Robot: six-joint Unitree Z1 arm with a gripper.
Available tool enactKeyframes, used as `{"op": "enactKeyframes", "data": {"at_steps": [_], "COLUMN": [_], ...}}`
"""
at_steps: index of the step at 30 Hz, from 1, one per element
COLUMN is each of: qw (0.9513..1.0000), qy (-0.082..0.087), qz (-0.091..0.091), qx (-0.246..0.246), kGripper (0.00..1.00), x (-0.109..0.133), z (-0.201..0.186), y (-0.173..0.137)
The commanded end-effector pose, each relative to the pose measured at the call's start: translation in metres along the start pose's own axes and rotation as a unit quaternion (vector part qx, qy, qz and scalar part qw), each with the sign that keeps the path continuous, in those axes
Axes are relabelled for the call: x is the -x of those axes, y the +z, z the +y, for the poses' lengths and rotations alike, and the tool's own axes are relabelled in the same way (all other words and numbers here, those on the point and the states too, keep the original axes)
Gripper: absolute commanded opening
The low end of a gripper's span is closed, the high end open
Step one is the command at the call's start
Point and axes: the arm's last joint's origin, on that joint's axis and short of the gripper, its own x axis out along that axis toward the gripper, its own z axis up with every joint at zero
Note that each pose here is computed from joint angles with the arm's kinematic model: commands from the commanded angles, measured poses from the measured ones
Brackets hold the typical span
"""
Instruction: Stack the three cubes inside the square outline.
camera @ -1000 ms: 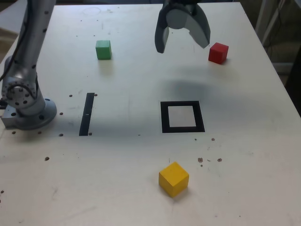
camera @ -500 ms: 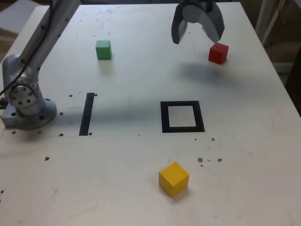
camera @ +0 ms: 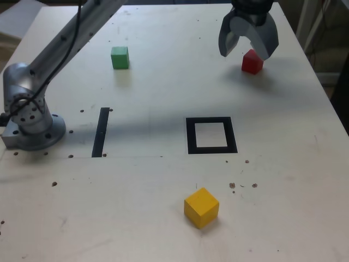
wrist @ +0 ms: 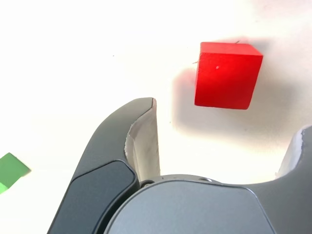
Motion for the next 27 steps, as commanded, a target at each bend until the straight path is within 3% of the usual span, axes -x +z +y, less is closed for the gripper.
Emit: {"op": "enactKeyframes", "data": {"at_steps": [1,8,20,27], "qw": [1.0,0.9999,0.9999,0.9998], "qy": [-0.006,-0.013,-0.003,0.012], "qz": [0.005,0.007,0.001,0.002], "qx": [-0.004,-0.009,-0.015,-0.015], "kGripper": [0.93,0.91,0.85,0.7], "x": [-0.006,-0.023,-0.037,-0.035], "z": [0.0,0.003,0.009,0.01], "y": [0.003,0.014,0.027,0.029]}}
